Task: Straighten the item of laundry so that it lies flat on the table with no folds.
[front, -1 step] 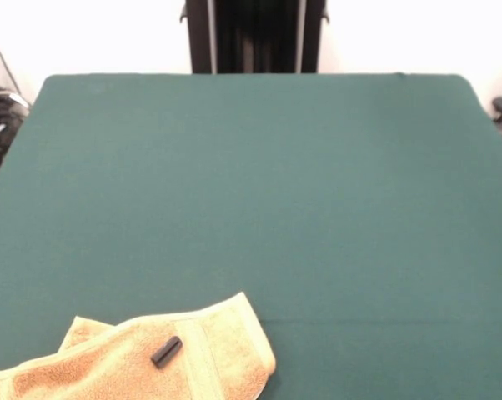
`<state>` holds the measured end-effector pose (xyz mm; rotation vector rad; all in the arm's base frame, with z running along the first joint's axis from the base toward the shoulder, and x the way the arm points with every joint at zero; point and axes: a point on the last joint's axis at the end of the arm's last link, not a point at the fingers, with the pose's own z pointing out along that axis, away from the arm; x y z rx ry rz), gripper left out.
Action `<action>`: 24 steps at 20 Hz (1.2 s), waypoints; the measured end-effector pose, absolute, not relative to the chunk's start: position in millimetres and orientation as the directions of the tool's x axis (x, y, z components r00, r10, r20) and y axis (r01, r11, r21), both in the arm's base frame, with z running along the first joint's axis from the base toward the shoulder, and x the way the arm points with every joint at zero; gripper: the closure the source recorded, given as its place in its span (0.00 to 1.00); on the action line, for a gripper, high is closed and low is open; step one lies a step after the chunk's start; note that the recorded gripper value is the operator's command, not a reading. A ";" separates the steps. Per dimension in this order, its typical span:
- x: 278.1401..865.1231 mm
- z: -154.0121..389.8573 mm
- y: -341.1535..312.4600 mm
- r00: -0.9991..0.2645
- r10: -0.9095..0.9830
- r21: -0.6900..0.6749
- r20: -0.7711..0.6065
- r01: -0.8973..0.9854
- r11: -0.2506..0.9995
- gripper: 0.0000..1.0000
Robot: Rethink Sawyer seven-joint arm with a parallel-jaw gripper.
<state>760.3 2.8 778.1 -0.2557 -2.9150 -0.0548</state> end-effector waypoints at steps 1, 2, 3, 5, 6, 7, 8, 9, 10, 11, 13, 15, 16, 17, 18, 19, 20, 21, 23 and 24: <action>760.3 778.1 2.8 -0.962 0.168 0.018 0.216 0.176 0.984 1.00; 760.3 778.2 2.9 -0.962 0.166 0.019 0.215 0.175 0.984 1.00; 760.4 778.1 3.1 -0.963 0.164 0.021 0.215 0.172 0.985 1.00; 760.5 778.2 3.6 -0.964 0.159 0.025 0.214 0.168 0.985 1.00; 760.7 778.2 3.8 -0.965 0.155 0.026 0.212 0.164 0.986 1.00; 760.9 778.5 4.1 -0.966 0.151 0.027 0.208 0.160 0.987 1.00; 761.3 778.7 4.4 -0.969 0.144 0.029 0.203 0.153 0.988 1.00; 761.5 779.1 4.8 -0.970 0.139 0.030 0.198 0.147 0.989 1.00; 762.2 779.7 5.5 -0.974 0.126 0.033 0.187 0.135 0.990 1.00; 762.6 779.9 5.8 -0.976 0.120 0.034 0.182 0.129 0.991 1.00; 763.8 781.0 6.8 -0.982 0.102 0.036 0.162 0.109 0.993 1.00; 765.2 781.7 6.6 -0.986 0.088 0.036 0.144 0.094 0.995 1.00; 765.7 782.3 6.2 -0.988 0.081 0.036 0.134 0.087 0.996 1.00; 766.1 782.9 6.2 -0.989 0.075 0.037 0.127 0.081 0.996 1.00; 766.6 783.4 6.4 -0.991 0.066 0.039 0.119 0.072 0.997 1.00; 767.0 783.5 6.5 -0.991 0.061 0.042 0.115 0.066 0.997 1.00; 767.2 783.7 6.8 -0.992 0.056 0.045 0.112 0.061 0.997 1.00; 767.5 783.8 7.0 -0.993 0.050 0.047 0.108 0.056 0.997 1.00; 767.6 784.0 7.2 -0.993 0.047 0.049 0.107 0.053 0.997 1.00; 767.7 783.9 7.4 -0.993 0.045 0.051 0.106 0.051 0.997 1.00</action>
